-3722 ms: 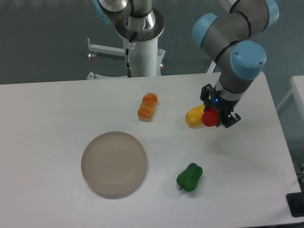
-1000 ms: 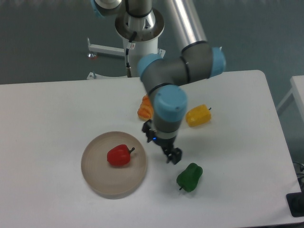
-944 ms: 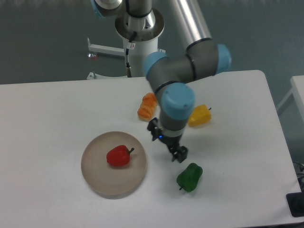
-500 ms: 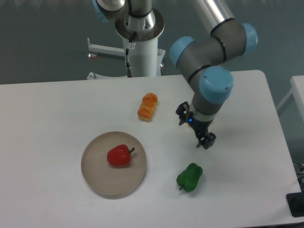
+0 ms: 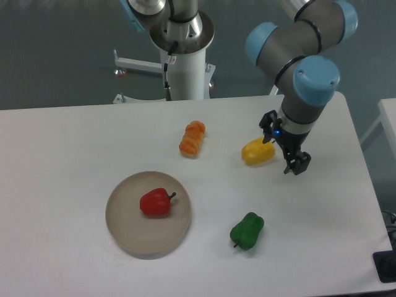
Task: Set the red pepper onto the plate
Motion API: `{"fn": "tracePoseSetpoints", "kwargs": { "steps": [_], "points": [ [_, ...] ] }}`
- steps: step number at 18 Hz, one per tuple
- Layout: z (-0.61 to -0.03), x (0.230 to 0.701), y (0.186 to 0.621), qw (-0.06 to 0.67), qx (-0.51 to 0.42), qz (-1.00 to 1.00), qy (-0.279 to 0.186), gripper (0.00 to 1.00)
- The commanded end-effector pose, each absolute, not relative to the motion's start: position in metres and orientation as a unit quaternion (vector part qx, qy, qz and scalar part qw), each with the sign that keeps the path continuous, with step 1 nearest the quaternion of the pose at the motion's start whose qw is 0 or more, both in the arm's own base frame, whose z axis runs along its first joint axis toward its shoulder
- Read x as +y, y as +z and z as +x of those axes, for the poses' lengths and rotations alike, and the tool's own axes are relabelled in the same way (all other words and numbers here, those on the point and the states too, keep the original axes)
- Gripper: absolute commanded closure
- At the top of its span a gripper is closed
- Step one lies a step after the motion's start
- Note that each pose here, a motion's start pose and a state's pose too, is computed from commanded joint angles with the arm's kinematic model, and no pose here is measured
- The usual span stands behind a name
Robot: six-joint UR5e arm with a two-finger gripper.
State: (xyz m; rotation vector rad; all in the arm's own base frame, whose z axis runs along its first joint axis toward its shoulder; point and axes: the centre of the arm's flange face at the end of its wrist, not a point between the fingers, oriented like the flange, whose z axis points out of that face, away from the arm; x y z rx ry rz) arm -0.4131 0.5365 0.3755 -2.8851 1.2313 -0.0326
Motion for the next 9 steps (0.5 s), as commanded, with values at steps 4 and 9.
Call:
{"fn": "tracePoseSetpoints", "kwargs": {
  "steps": [4, 9],
  "points": [
    [-0.421, 0.526, 0.369, 0.001, 0.383, -0.923, -0.019, 0.0],
    [-0.422, 0.51, 0.369, 0.001, 0.389, -0.921, -0.019, 0.0]
  ]
}}
